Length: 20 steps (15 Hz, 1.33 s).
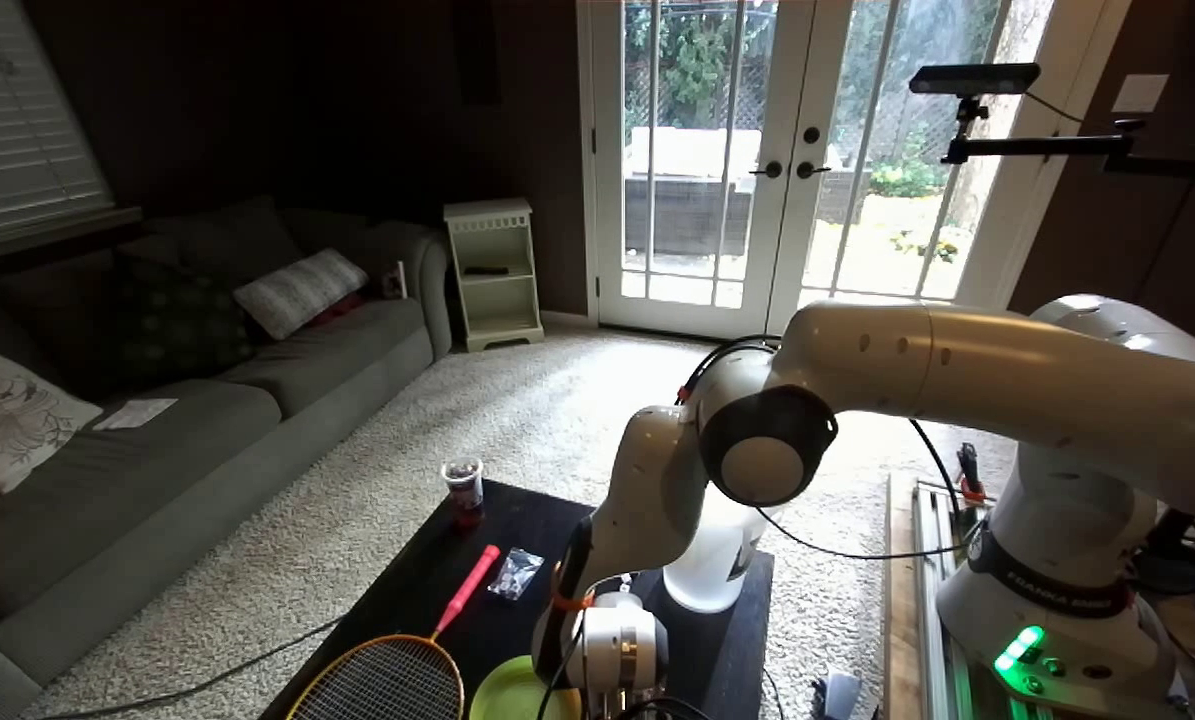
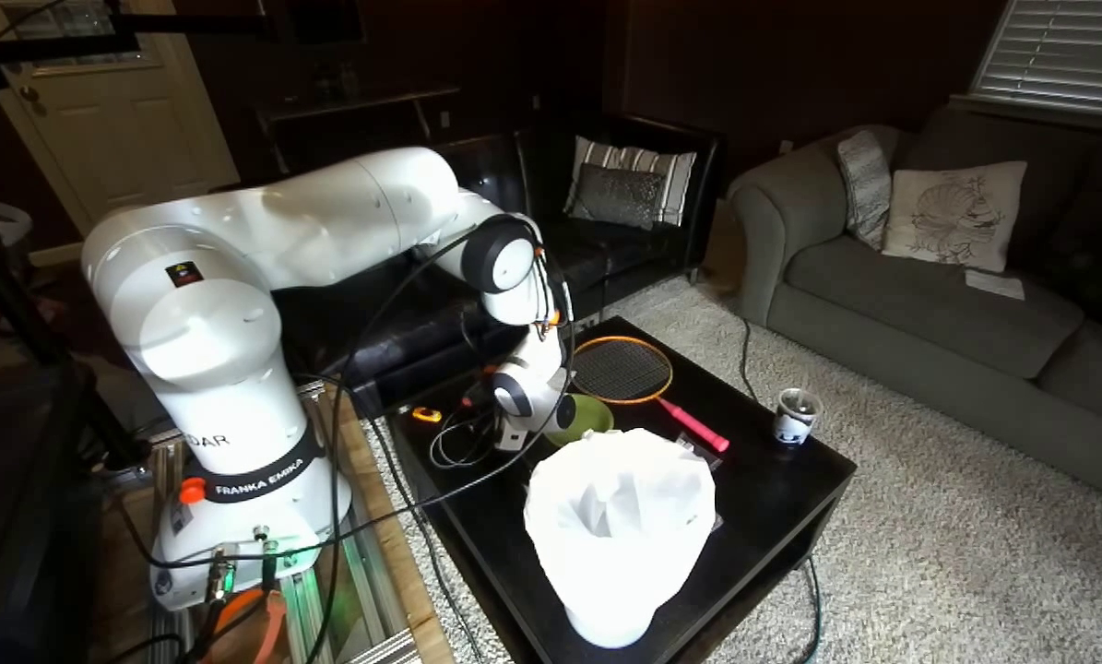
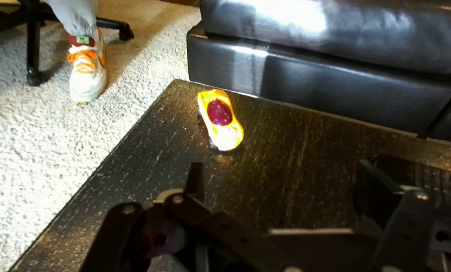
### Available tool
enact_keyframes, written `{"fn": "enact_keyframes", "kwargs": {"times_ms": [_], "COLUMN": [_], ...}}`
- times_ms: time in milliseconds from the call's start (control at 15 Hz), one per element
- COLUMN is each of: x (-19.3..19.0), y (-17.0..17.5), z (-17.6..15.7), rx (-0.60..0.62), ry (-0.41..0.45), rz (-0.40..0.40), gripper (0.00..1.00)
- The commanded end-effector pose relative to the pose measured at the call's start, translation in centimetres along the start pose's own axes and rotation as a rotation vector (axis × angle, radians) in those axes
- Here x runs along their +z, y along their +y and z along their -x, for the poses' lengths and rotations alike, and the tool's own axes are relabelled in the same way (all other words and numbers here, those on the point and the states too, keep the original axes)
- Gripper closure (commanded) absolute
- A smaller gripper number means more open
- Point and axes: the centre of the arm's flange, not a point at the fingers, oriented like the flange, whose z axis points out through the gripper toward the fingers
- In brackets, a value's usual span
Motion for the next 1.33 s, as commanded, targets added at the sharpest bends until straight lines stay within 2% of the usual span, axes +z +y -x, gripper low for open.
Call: {"fn": "enact_keyframes", "kwargs": {"times_ms": [0, 200, 600, 933, 1267], "x": [3.3, 3.7, 0.6, 0.6, 1.9], "y": [-1.6, -1.7, -3.1, -1.4, 1.5], "z": [0.3, 3.8, 10.7, 17.2, 23.5], "rx": [-0.164, -0.268, -0.459, -0.641, -0.808], "ry": [0.092, 0.200, 0.445, 0.525, 0.598], "rz": [0.033, 0.056, 0.140, 0.227, 0.251], "gripper": [0.00, 0.00, 0.00, 0.00, 0.00]}}
